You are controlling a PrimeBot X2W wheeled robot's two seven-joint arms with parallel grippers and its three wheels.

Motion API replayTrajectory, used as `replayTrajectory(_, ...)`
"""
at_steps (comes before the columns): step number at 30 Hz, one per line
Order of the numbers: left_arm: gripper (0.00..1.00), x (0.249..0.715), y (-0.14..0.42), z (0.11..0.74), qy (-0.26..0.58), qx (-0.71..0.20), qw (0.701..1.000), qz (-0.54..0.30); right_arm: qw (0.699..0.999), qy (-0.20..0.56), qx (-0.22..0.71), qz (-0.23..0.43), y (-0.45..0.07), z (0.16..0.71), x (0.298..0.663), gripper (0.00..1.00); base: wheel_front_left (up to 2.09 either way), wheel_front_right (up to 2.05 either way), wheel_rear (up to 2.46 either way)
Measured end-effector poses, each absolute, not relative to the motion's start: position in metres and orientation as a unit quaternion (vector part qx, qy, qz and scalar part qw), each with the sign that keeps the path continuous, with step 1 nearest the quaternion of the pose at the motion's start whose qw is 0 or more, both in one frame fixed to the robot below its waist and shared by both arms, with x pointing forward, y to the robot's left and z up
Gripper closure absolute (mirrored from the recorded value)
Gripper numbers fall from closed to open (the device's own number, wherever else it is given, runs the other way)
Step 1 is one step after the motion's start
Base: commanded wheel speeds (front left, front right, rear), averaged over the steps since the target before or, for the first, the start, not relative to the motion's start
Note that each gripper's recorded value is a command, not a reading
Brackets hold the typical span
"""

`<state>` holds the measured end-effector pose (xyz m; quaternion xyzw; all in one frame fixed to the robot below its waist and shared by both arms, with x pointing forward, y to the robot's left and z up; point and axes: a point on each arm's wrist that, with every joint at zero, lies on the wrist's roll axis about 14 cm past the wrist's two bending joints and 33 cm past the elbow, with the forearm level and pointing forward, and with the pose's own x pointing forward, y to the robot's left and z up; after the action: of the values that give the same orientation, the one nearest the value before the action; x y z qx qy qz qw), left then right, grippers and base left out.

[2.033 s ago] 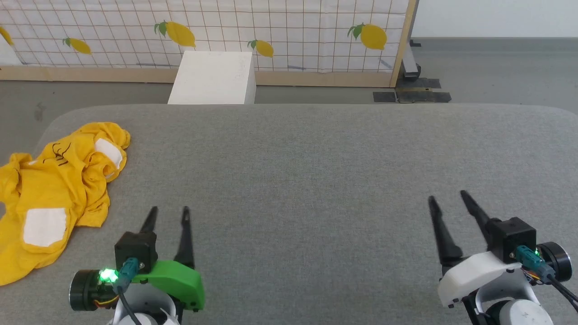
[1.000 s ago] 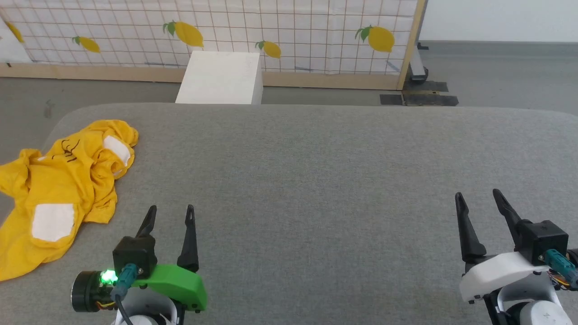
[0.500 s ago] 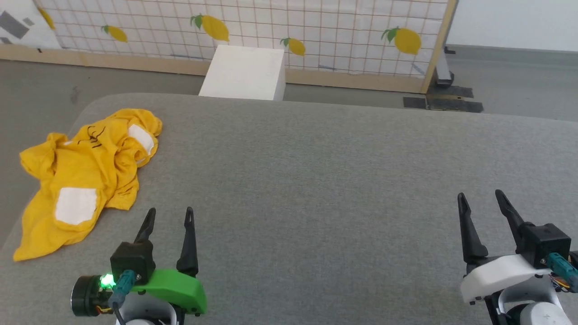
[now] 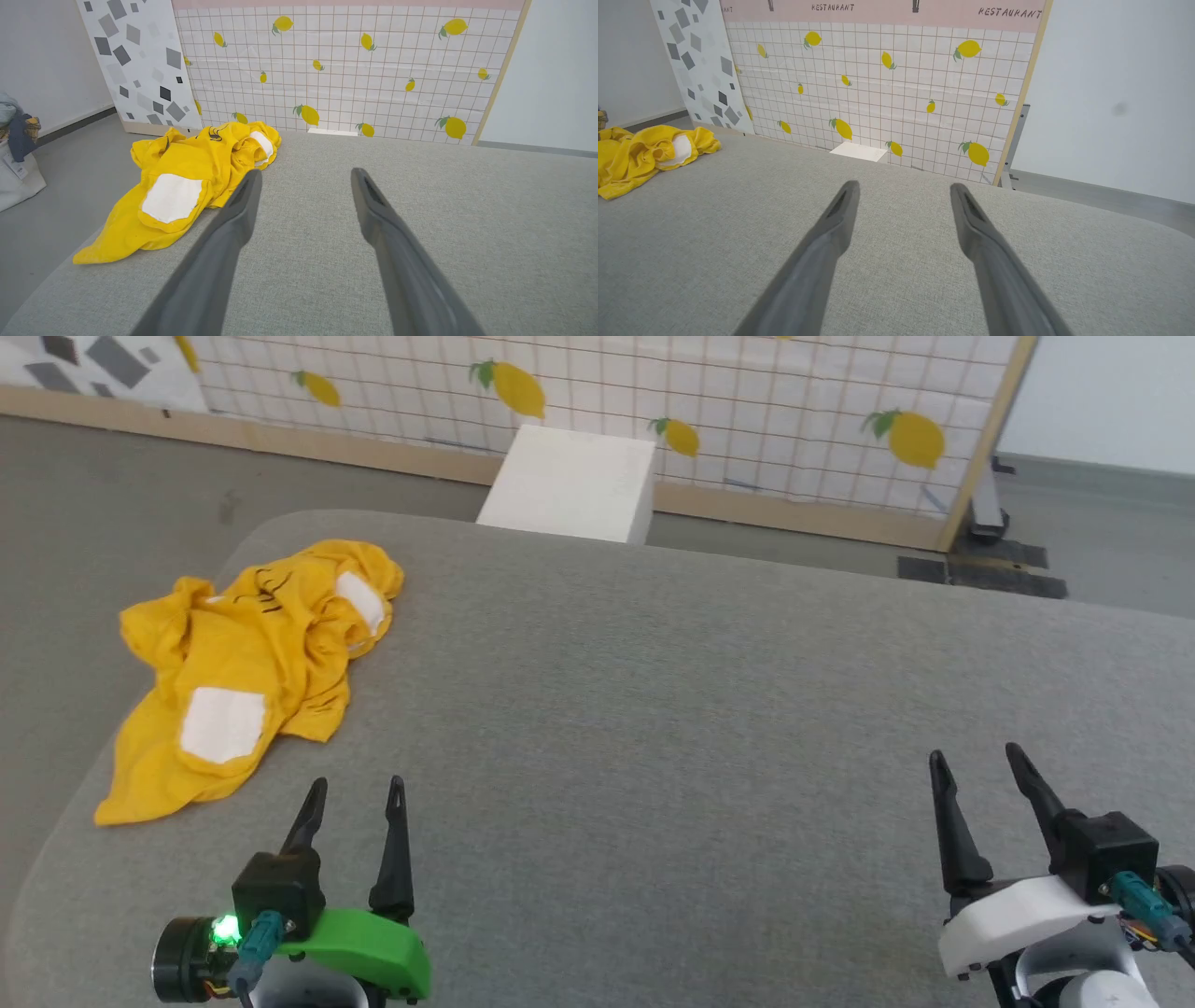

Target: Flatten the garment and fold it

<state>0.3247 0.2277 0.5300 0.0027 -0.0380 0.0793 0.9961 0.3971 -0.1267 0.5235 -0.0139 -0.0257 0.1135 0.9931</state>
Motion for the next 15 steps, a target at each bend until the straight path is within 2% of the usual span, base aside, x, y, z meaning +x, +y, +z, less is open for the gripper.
replayTrajectory(15, 0.0, 0.286, 0.262, 0.527, -0.046, -0.008, 0.989, 0.142, 0.98, -0.033, -0.005, 0.197, -0.067, 0.523, 0.402, 0.0, 0.0, 0.0, 0.0)
